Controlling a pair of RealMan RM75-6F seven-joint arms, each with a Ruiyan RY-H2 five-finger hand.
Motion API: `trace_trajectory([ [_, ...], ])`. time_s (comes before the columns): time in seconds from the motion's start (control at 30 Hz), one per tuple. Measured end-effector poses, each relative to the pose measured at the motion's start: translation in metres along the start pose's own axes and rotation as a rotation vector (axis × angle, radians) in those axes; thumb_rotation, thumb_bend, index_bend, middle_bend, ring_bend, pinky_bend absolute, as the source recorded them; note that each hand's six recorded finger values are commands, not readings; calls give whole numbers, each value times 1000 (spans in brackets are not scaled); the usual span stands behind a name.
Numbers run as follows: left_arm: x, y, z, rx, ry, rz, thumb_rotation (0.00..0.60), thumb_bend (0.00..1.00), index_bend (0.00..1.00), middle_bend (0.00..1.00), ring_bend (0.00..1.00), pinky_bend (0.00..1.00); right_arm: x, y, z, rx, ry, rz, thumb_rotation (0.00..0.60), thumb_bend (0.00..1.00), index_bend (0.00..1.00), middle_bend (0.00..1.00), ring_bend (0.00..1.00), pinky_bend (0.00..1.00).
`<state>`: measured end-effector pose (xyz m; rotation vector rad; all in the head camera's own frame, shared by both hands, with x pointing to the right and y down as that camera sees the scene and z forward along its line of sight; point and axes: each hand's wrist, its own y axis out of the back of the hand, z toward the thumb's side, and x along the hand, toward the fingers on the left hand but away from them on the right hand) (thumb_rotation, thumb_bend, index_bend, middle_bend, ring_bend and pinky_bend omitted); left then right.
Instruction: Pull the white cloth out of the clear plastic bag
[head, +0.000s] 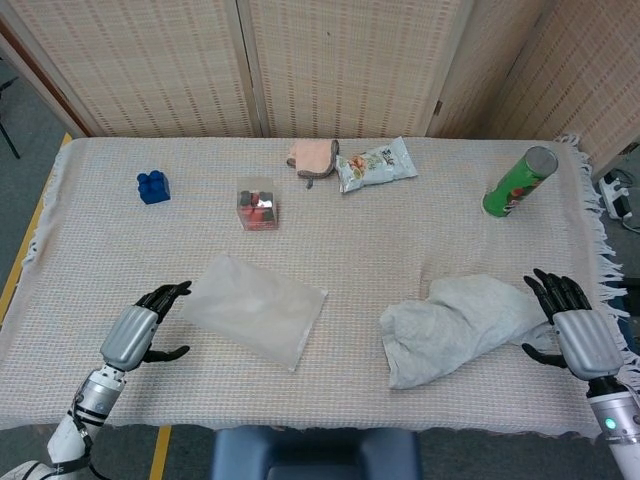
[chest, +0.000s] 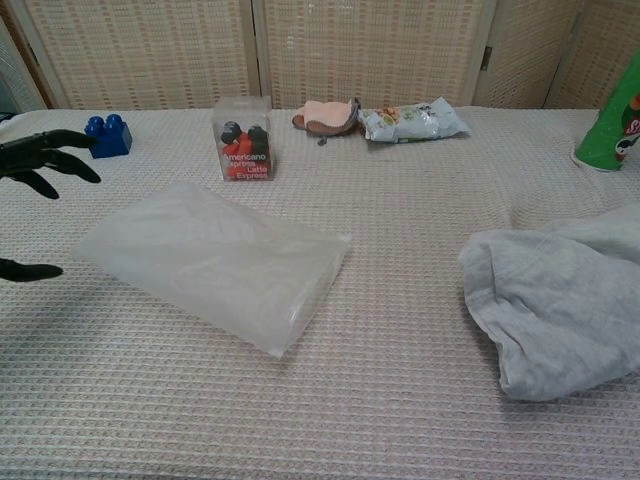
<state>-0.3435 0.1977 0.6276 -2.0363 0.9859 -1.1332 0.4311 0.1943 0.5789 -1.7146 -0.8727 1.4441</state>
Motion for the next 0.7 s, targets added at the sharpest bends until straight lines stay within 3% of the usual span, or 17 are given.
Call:
trace_trajectory([
  [0.13,-23,31,-9,18,56,41,600,202,111,234,134,245,11,6,19,77,9,-46,600,109,0,0,0,0],
  [0.33,-77,42,-48,68,198,130,600,202,132,221,112,224,23,-7,33,73,9,-68,600,109,0,0,0,0],
  [0.7,-92,38,-58,143,229,89,600,201,149,224,112,216,23,-1,17,33,-45,-51,600,109,0,0,0,0],
])
